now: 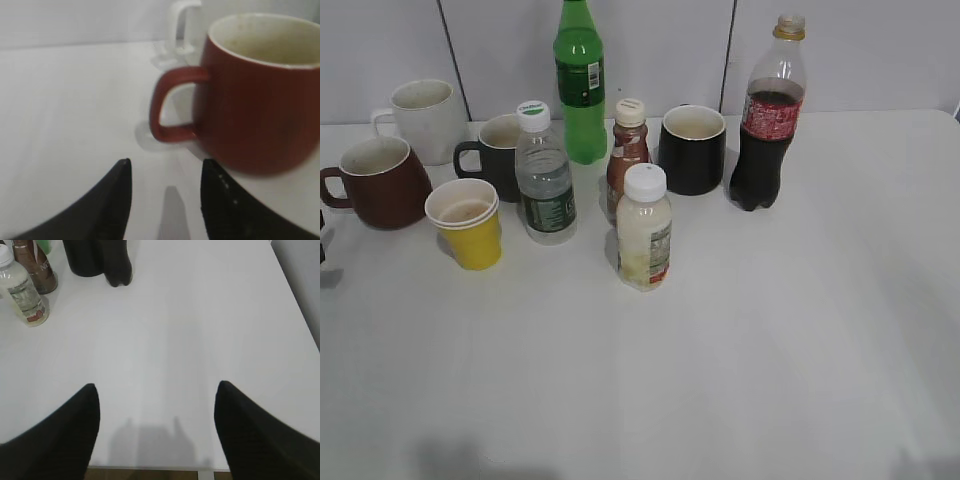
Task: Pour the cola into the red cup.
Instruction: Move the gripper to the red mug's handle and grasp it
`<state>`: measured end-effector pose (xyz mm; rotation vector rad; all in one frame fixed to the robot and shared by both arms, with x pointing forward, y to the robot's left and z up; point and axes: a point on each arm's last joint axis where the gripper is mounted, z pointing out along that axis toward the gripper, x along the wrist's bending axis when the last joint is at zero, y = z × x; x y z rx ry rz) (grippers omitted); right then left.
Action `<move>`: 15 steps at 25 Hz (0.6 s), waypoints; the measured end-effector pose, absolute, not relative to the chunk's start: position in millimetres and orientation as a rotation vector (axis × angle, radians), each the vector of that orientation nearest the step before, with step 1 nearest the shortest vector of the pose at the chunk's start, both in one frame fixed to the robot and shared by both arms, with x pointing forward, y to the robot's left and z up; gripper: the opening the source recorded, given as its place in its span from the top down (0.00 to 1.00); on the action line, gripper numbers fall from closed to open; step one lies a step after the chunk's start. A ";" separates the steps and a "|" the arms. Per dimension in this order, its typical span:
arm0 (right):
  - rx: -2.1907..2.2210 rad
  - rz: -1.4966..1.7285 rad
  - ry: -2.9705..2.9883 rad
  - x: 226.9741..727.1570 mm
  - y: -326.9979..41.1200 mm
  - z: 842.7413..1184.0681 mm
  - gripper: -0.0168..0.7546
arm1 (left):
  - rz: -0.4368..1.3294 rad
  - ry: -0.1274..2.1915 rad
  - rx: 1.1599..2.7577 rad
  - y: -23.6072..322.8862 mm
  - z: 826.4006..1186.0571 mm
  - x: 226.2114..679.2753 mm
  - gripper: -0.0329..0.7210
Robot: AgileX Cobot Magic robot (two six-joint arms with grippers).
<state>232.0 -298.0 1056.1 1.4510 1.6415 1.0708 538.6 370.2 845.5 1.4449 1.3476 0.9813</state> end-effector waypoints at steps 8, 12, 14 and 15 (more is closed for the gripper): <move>1.451 1.071 1.641 232.0 -298.0 1056.1 0.29 | 1.025 1.248 1.435 373.0 844.6 573.1 0.49; 1.451 1.071 1.641 232.0 -298.0 1056.1 0.29 | 1.037 1.215 1.425 366.7 843.9 587.3 0.49; 1.451 1.071 1.641 232.0 -298.0 1056.1 0.29 | 1.034 1.219 1.427 364.5 840.5 591.9 0.49; 1.451 1.071 1.641 232.0 -298.0 1056.1 0.29 | 1.034 1.217 1.428 363.9 839.4 593.9 0.49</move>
